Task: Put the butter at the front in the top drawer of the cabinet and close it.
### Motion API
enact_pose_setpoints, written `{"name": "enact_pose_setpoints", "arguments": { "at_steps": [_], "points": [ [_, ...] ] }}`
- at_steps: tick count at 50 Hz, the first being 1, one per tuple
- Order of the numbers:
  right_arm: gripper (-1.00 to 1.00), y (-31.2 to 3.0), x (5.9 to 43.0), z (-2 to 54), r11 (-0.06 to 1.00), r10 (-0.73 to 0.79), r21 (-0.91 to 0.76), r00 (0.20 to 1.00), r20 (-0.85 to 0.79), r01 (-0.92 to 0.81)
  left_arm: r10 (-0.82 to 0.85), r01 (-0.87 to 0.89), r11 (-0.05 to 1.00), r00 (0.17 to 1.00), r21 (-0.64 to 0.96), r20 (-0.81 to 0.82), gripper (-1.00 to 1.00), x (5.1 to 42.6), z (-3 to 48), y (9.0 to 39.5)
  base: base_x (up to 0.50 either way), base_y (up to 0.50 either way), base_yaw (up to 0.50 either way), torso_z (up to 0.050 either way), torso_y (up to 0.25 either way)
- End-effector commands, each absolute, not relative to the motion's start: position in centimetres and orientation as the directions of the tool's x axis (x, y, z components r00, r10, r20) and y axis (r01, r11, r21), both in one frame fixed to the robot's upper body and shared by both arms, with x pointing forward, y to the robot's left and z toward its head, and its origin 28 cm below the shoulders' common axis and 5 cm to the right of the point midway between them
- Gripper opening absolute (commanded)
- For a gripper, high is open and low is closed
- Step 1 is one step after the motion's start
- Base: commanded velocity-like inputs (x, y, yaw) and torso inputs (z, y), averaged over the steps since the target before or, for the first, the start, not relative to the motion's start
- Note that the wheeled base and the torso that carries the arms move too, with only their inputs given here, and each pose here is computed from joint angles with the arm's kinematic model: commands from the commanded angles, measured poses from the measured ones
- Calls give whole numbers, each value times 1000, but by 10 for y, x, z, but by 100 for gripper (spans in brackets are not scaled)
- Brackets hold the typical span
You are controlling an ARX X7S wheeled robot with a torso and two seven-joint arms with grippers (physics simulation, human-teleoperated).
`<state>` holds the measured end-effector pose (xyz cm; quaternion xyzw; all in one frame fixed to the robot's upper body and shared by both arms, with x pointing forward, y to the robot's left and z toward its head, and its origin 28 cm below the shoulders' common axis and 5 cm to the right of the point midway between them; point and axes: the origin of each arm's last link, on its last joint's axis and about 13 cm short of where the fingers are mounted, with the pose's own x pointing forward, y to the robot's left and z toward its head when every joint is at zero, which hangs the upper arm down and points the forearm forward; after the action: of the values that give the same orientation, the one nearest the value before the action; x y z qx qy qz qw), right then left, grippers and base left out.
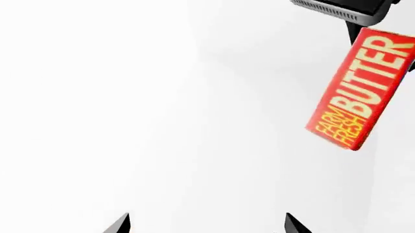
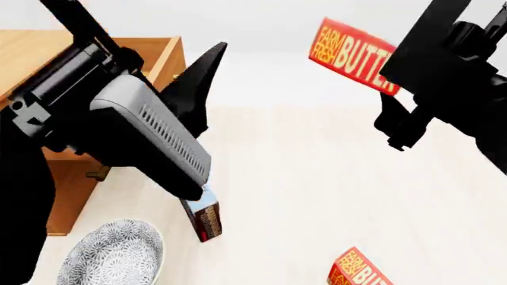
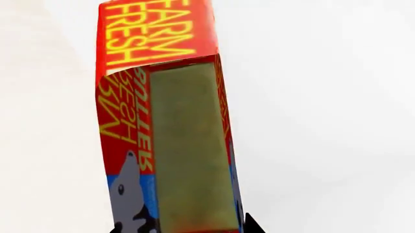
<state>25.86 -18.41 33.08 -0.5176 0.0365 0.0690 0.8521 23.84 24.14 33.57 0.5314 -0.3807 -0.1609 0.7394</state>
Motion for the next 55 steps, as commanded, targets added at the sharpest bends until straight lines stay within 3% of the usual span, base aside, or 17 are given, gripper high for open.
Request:
{"name": "enact_pose_setpoints", "arguments": {
  "at_steps": [1,11,17,26,36,55],
  "points": [
    [-100,-177,232,364,256,47,-950,979,198,180,-709,-234,29,681,972,185,100,259,407,236,0,0,3,0,0],
    [-100,-184,234,376,240,21,-943,970,243,231,-751,-312,-288,660,905,-11,100,276,414,239,0,0,0,0,1],
    [-100,-181,234,384,216,40,-935,954,296,281,-774,-362,-358,630,861,-57,100,281,410,242,0,0,0,0,0],
    [-100,-178,236,390,144,82,-916,918,388,374,-809,-389,-354,583,850,-70,100,288,394,242,0,0,0,0,1],
    [-100,-172,234,384,62,124,-905,897,425,420,-840,-317,-223,542,922,-17,100,296,372,237,0,0,0,2,1],
    [-100,-172,217,367,73,121,-907,899,421,415,-841,-215,-64,537,975,63,100,313,353,227,0,0,0,0,2]
  ]
}}
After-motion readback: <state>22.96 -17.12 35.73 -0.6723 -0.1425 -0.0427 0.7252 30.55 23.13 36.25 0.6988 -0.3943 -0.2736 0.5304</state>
